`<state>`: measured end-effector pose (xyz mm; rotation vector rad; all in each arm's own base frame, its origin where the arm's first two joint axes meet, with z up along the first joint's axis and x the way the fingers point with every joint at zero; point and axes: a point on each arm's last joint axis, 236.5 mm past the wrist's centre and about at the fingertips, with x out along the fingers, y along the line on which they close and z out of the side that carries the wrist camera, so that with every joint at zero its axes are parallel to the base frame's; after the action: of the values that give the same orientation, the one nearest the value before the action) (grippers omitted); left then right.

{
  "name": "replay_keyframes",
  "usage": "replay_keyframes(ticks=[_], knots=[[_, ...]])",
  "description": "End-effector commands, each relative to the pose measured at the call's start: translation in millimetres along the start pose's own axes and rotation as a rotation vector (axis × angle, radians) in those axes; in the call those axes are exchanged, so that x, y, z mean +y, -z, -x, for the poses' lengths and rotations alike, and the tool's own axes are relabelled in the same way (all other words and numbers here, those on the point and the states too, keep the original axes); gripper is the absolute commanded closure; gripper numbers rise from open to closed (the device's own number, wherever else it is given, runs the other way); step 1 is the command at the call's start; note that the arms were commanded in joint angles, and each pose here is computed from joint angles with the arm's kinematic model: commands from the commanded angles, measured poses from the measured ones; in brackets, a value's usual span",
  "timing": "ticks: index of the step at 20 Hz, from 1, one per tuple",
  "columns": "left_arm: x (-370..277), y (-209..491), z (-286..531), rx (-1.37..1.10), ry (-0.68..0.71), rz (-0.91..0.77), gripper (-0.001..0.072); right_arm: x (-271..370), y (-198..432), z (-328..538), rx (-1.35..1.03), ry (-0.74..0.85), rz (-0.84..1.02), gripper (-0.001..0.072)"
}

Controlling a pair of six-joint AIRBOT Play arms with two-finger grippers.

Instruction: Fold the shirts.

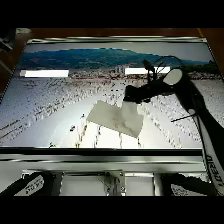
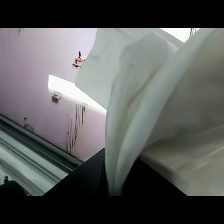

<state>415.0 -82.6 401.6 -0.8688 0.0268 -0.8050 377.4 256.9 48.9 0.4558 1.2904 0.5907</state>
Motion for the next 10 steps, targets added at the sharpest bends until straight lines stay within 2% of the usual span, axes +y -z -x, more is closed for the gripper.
replay_keyframes(ticks=[1, 4, 5, 6, 7, 10], knots=[[-42, -11, 32, 0.005, 0.043, -0.074, 0.0673, 3, 18, -85, 0.068, 0.011, -0.070, 0.0649], [-56, -3, 37, 0.039, 0.073, -0.094, 0.0673, 15, 35, -137, 0.112, -0.044, -0.158, 0.0638], [-58, 0, 36, 0.053, 0.083, -0.093, 0.0673, 20, 37, -147, 0.112, -0.066, -0.189, 0.0532], [-58, 2, 36, 0.061, 0.084, -0.094, 0.0673, 26, 36, -157, 0.102, -0.094, -0.226, 0.0276], [-57, 3, 36, 0.064, 0.083, -0.094, 0.0673, 33, 32, -161, 0.081, -0.121, -0.235, 0.0169], [-51, 5, 36, 0.075, 0.061, -0.105, 0.0673, 35, 24, -140, 0.076, -0.151, -0.166, 0.0169]])
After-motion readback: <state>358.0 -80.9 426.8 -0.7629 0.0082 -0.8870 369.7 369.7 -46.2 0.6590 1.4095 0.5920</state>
